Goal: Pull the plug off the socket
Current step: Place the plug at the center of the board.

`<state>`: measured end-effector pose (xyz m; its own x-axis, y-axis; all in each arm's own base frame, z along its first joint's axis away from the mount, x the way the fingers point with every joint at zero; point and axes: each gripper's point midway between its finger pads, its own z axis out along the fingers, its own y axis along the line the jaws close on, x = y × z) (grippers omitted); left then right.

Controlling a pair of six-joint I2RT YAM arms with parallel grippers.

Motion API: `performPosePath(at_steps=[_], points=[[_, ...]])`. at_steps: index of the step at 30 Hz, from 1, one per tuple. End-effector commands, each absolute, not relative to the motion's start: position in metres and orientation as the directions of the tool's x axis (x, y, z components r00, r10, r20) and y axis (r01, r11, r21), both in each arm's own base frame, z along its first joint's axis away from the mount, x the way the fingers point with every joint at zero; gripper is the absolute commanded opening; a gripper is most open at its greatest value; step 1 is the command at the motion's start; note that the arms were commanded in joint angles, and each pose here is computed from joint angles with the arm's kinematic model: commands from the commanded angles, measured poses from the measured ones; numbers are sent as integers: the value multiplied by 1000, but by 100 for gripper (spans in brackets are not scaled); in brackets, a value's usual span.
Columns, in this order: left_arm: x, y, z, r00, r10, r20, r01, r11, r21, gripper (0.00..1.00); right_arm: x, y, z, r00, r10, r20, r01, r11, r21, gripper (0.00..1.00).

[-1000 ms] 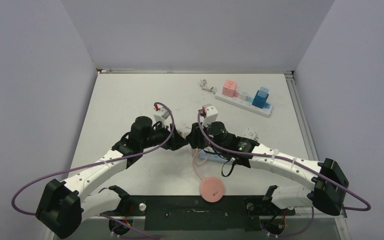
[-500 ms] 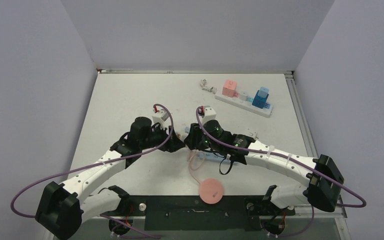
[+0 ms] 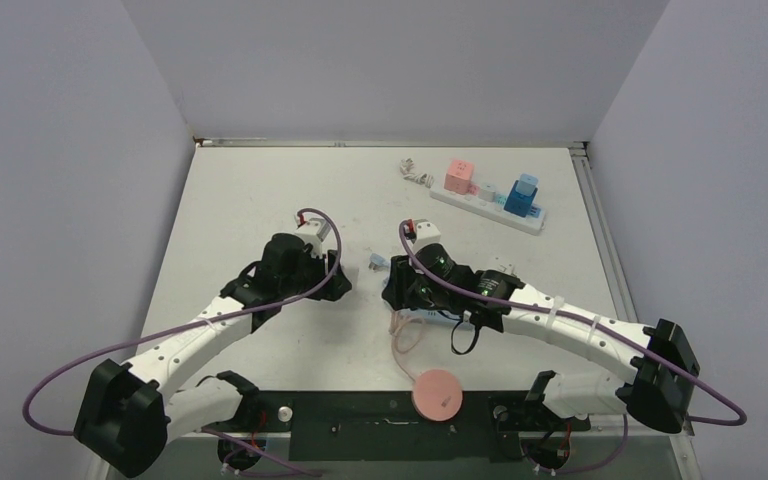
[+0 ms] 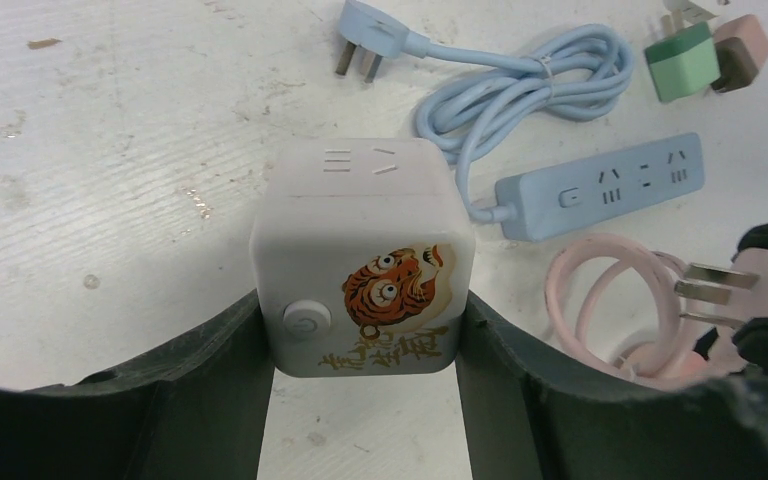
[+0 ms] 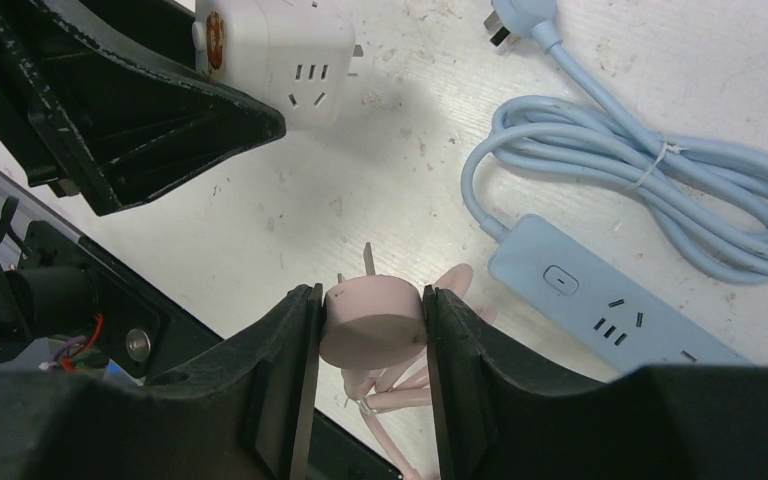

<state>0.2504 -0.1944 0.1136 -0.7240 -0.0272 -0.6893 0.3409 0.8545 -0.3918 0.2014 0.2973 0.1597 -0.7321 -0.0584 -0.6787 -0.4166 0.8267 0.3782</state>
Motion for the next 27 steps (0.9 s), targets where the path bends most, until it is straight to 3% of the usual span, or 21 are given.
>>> performPosePath(at_steps=[1, 6, 8, 12, 16, 18, 20, 22, 24, 27], points=[[259, -216, 121, -767, -93, -635, 355, 763, -540, 0, 242, 292, 198, -633, 68, -771, -381, 839, 388, 5], [270, -197, 103, -811, -165, -562, 233, 790, -567, 0, 291, 292, 223, -549, 86, -832, -386, 856, 343, 5], [278, -185, 101, -799, -202, -566, 189, 810, -556, 6, 307, 297, 229, -509, 67, -858, -397, 867, 303, 5], [289, -170, 94, -795, -255, -551, 118, 825, -553, 9, 333, 307, 208, -523, 9, -852, -403, 878, 257, 5], [292, -169, 80, -818, -273, -507, 82, 817, -571, 19, 342, 328, 181, -564, -8, -826, -429, 857, 285, 6], [293, -169, 73, -834, -272, -481, 65, 815, -575, 28, 347, 334, 175, -574, -2, -819, -430, 852, 299, 22], [294, -167, 66, -844, -271, -463, 46, 823, -566, 42, 352, 336, 175, -577, 6, -817, -429, 849, 309, 64], [295, -164, 63, -846, -274, -457, 31, 831, -555, 64, 354, 338, 181, -586, 9, -810, -442, 835, 329, 86], [296, -159, 64, -840, -280, -465, 19, 841, -541, 80, 360, 330, 191, -581, 15, -814, -432, 842, 324, 99], [301, -148, 73, -807, -292, -514, 9, 863, -505, 94, 371, 298, 209, -549, 18, -835, -374, 889, 265, 90]])
